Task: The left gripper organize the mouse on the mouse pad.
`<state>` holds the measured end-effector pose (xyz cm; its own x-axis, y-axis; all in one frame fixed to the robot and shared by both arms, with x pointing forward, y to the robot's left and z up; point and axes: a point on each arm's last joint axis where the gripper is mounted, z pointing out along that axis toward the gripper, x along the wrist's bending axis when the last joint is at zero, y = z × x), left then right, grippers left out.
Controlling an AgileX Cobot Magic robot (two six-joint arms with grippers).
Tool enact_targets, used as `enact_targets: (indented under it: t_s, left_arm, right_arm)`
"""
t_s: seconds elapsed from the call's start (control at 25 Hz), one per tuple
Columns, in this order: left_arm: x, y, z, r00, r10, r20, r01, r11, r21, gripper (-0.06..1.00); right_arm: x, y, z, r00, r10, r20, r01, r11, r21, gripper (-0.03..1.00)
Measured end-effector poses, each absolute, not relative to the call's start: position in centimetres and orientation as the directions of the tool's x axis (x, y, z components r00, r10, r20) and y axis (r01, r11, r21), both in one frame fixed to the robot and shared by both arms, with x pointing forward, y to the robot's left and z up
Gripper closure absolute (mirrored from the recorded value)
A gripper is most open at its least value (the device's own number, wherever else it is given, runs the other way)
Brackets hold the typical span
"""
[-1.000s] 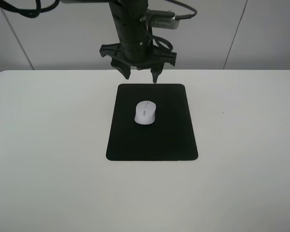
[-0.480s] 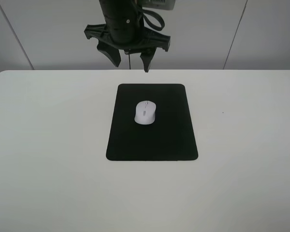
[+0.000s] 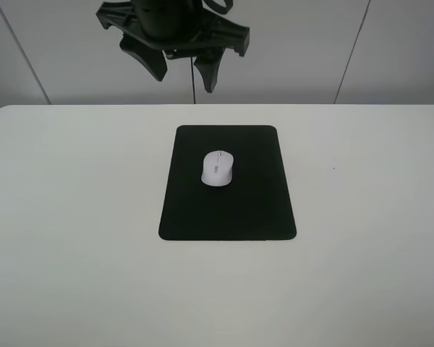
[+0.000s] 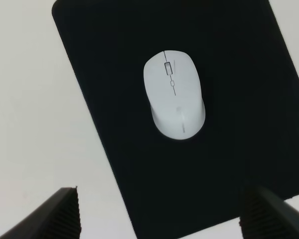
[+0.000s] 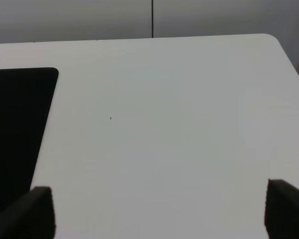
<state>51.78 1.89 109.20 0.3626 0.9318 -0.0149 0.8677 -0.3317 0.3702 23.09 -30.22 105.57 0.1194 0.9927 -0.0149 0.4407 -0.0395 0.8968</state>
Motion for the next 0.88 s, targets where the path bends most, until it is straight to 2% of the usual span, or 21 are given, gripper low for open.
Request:
enact_targets:
  t_s: [0.24, 0.44, 0.64, 0.88]
  left_arm:
    - [50.0, 5.9, 110.7, 0.332, 0.942, -0.048, 0.859, -0.281, 0.428, 0.27]
    - [48.1, 11.2, 111.0, 0.263, 0.964, -0.045, 0.876, -0.218, 0.429, 0.26]
    - [44.2, 16.5, 111.4, 0.211, 0.975, -0.072, 0.864, -0.152, 0.480, 0.26]
    - [38.2, 21.2, 110.7, 0.208, 0.969, -0.132, 0.817, -0.098, 0.569, 0.26]
  right_arm:
    - [23.1, -30.2, 105.6, 0.119, 0.993, -0.015, 0.441, -0.040, 0.897, 0.14]
    - [23.1, -30.2, 105.6, 0.119, 0.993, -0.015, 0.441, -0.040, 0.897, 0.14]
    - [23.1, -30.2, 105.6, 0.119, 0.993, -0.015, 0.441, -0.040, 0.897, 0.14]
    - [23.1, -30.2, 105.6, 0.119, 0.993, -0.015, 0.441, -0.040, 0.897, 0.14]
